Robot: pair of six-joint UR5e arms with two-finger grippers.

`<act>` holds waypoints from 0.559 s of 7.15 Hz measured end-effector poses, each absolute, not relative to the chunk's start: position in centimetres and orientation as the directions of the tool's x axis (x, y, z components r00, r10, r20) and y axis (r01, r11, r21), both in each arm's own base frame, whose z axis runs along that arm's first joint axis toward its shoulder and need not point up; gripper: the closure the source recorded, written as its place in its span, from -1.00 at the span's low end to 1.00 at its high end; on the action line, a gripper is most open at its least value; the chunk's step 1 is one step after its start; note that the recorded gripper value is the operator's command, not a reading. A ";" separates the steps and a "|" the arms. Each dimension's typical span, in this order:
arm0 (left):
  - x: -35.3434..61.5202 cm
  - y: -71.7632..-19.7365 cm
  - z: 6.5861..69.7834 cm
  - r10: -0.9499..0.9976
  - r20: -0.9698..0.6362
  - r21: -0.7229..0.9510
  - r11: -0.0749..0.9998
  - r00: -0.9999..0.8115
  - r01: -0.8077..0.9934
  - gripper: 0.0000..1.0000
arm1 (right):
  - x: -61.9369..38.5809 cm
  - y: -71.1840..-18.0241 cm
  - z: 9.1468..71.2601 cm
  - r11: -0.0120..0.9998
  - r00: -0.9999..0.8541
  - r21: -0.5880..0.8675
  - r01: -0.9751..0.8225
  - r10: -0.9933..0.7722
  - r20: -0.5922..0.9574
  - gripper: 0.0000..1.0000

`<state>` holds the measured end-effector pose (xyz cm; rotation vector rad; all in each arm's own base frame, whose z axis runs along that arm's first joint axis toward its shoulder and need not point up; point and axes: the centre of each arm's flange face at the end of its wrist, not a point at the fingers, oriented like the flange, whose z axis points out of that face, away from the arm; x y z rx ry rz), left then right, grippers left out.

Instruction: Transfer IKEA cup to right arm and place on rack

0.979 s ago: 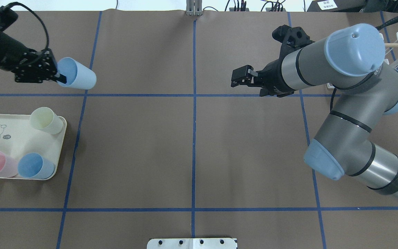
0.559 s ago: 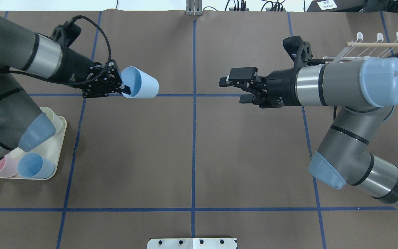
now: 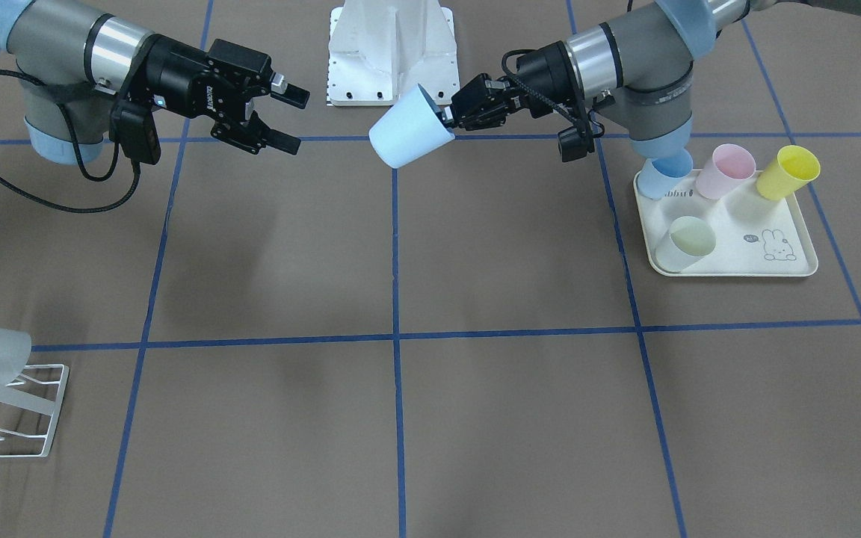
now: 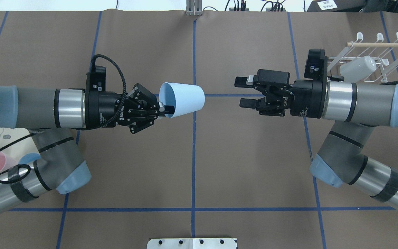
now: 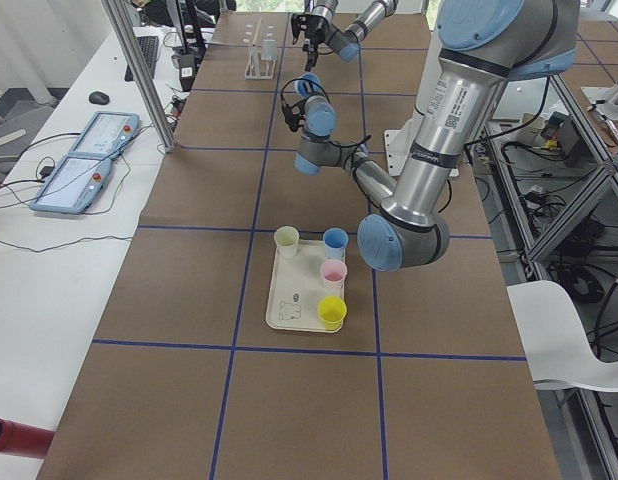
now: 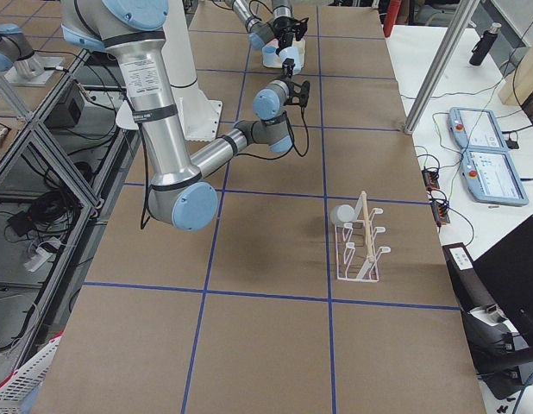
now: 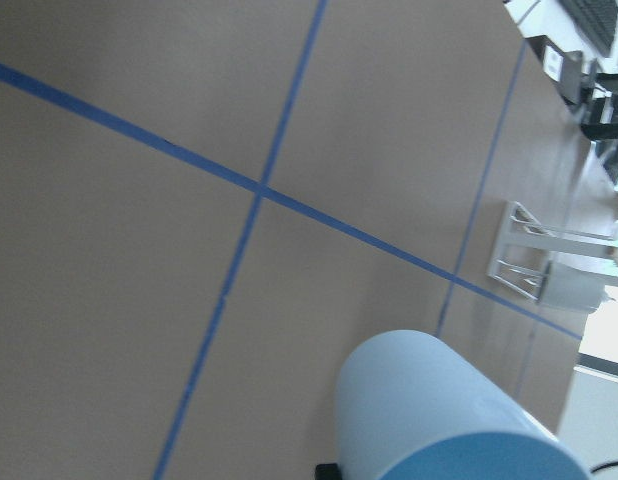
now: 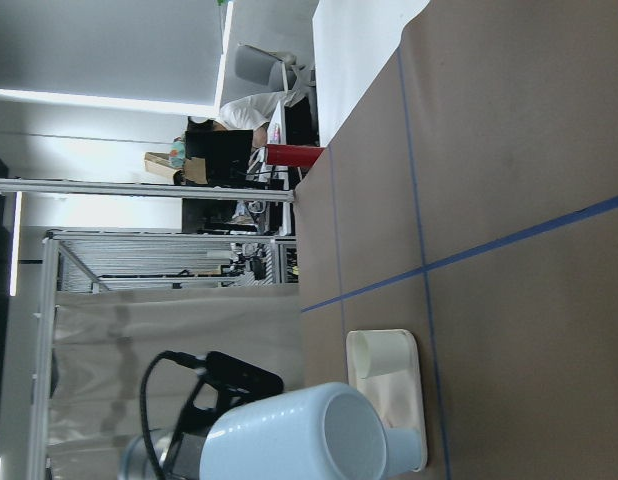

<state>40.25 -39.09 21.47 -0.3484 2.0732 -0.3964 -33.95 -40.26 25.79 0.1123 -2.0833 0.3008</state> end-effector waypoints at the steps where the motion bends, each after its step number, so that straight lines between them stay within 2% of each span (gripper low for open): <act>1: 41.1 -37.8 20.6 -0.455 -0.689 -0.443 0.880 -0.564 -0.170 1.00 | -34.2 -39.9 25.8 0.966 -0.557 -0.177 -0.188 0.043 0.829 -0.97; 4: 42.6 -35.1 18.2 -0.539 -0.544 -0.463 0.832 -0.643 -0.306 1.00 | -36.5 -36.9 23.6 0.979 -0.677 -0.162 -0.122 0.037 0.735 -0.97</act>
